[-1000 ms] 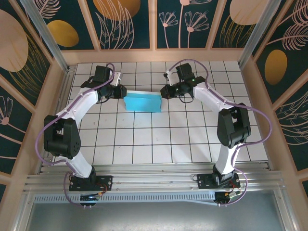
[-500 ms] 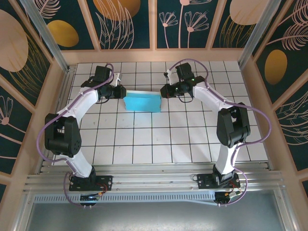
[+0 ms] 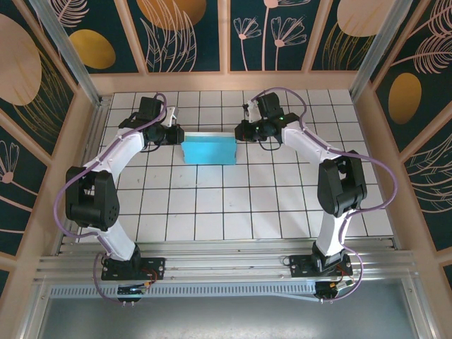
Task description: Fold the paper box
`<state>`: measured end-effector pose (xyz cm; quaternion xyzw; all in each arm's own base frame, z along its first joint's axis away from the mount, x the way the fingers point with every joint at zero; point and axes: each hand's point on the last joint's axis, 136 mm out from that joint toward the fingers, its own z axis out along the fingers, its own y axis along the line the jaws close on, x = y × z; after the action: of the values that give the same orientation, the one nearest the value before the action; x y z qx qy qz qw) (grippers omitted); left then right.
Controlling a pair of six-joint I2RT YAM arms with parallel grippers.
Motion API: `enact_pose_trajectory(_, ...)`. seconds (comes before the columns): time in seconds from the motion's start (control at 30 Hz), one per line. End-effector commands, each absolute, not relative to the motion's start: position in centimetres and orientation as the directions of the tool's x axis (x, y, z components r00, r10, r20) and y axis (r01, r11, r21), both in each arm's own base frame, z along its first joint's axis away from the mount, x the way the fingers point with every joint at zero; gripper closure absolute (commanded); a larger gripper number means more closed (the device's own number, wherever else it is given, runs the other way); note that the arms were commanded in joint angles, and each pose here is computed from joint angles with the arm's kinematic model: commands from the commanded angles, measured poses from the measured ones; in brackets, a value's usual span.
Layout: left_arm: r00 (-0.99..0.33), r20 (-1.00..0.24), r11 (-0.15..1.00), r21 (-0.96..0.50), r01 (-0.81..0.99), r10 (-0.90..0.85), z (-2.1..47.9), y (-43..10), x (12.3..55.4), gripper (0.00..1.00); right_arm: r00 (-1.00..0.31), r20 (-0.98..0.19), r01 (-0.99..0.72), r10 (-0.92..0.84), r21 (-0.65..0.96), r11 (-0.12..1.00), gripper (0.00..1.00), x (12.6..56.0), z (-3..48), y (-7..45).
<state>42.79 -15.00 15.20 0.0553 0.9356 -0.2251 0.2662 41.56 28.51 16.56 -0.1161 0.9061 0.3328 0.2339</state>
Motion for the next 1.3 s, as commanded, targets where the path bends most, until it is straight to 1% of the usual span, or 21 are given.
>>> enact_pose_trajectory(0.0, -0.876, -0.483, 0.88, -0.425, 0.213, -0.021, 14.5, -15.4, 41.8, 0.87, -0.885, -0.464, -0.327, -0.036, 0.563, 0.759, 0.9, 40.8, 15.1, 29.4)
enact_pose_trajectory(0.27, -0.882, -0.47, 0.873, -0.441, 0.208, -0.028, 13.9, -15.5, 41.4, 0.86, -0.867, -0.493, -0.341, -0.071, 0.486, 0.805, 0.9, 39.5, 13.3, 28.7)
enact_pose_trajectory(0.3, -0.869, -0.494, 0.87, -0.441, 0.219, -0.032, 15.0, -15.5, 41.3, 0.86, -0.865, -0.496, -0.34, -0.072, 0.475, 0.811, 0.9, 39.4, 13.1, 28.6)
enact_pose_trajectory(0.4, -0.87, -0.491, 0.869, -0.445, 0.216, -0.036, 14.9, -15.5, 41.0, 0.86, -0.855, -0.511, -0.349, -0.09, 0.438, 0.829, 0.9, 38.9, 12.6, 28.4)
enact_pose_trajectory(0.5, -0.869, -0.493, 0.867, -0.45, 0.214, -0.041, 14.9, -15.5, 40.6, 0.82, -0.843, -0.529, -0.364, -0.1, 0.424, 0.829, 0.9, 38.3, 12.4, 28.3)
enact_pose_trajectory(0.57, -0.866, -0.497, 0.867, -0.45, 0.213, -0.045, 15.1, -15.4, 40.3, 0.76, -0.839, -0.536, -0.363, -0.095, 0.421, 0.831, 0.9, 38.3, 12.5, 28.2)
enact_pose_trajectory(0.7, -0.856, -0.514, 0.865, -0.452, 0.216, -0.055, 15.9, -15.2, 39.9, 0.67, -0.826, -0.556, -0.367, -0.087, 0.415, 0.833, 0.86, 38.7, 13.4, 28.2)
enact_pose_trajectory(0.93, -0.837, -0.544, 0.867, -0.445, 0.222, -0.065, 17.3, -14.9, 39.2, 0.65, -0.791, -0.605, -0.419, -0.092, 0.426, 0.802, 0.79, 39.0, 16.2, 29.0)
enact_pose_trajectory(1.07, -0.831, -0.551, 0.873, -0.438, 0.214, -0.073, 17.7, -14.6, 39.0, 0.64, -0.773, -0.631, -0.411, -0.07, 0.413, 0.813, 0.75, 39.3, 17.5, 28.6)
enact_pose_trajectory(1.27, -0.8, -0.589, 0.884, -0.427, 0.19, -0.112, 19.6, -14.1, 39.8, 0.64, -0.746, -0.665, -0.424, -0.036, 0.432, 0.796, 0.71, 39.3, 20.3, 28.7)
